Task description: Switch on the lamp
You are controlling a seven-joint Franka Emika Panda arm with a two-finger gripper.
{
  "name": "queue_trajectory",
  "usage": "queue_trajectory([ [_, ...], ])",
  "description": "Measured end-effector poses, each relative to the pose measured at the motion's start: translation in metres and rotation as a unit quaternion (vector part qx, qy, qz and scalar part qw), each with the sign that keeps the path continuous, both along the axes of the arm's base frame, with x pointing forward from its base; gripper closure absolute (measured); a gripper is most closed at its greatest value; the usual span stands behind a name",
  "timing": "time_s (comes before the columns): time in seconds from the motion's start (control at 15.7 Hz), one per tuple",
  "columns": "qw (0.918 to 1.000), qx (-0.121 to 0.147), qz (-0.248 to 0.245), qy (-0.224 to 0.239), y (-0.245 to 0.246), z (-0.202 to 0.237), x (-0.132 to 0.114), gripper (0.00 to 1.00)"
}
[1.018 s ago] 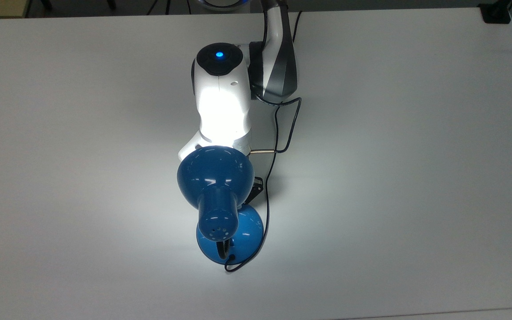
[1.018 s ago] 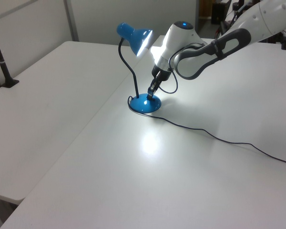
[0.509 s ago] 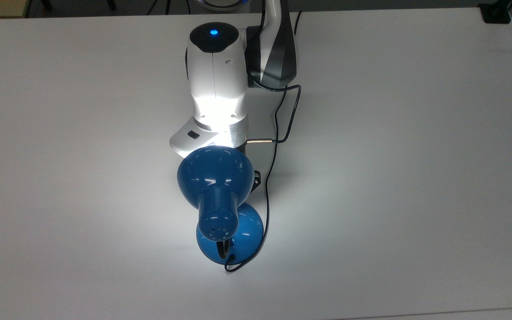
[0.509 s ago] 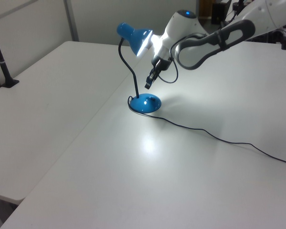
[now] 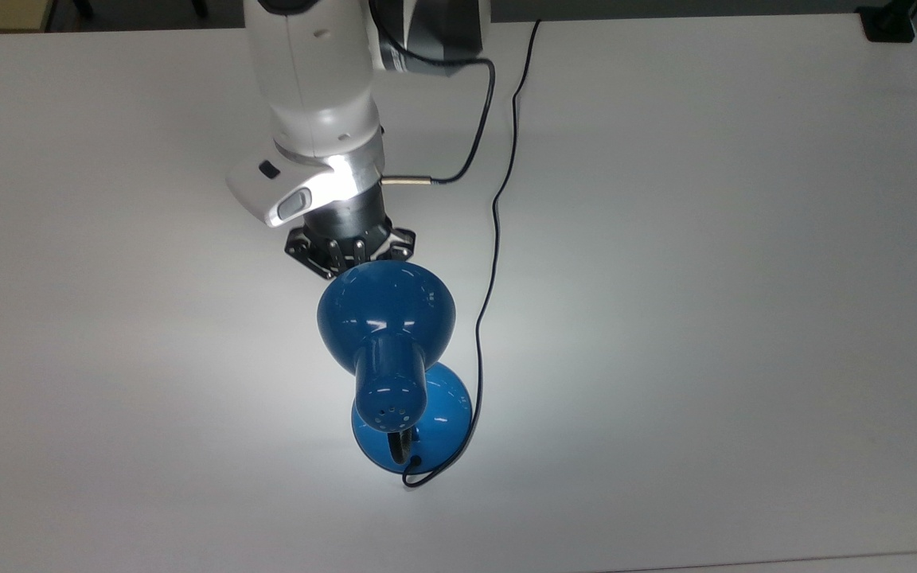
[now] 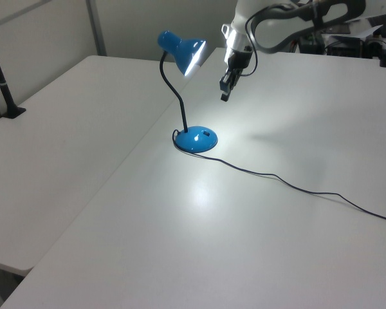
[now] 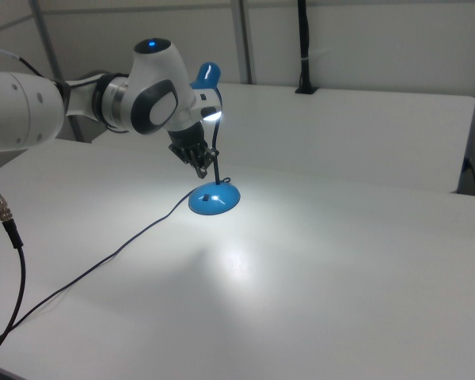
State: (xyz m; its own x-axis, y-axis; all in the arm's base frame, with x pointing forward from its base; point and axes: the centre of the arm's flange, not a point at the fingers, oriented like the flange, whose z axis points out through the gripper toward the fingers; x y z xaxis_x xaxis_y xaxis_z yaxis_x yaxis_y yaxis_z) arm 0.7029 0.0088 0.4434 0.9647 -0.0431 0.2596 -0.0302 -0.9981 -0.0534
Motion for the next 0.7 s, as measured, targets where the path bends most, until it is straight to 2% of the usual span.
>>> queue_trajectory([
  [0.13, 0.9995, 0.006, -0.009, 0.028, -0.005, 0.012, -0.011, 0.98],
  [0.19, 0.999, 0.008, -0.014, 0.042, -0.008, 0.016, -0.016, 0.93],
  [0.38, 0.9967, 0.01, -0.022, 0.078, -0.021, 0.027, -0.03, 0.63],
  [0.51, 0.9949, 0.005, -0.029, 0.097, -0.032, 0.037, -0.04, 0.45],
  [0.7, 0.9919, -0.007, -0.053, 0.116, -0.048, 0.049, -0.052, 0.14],
])
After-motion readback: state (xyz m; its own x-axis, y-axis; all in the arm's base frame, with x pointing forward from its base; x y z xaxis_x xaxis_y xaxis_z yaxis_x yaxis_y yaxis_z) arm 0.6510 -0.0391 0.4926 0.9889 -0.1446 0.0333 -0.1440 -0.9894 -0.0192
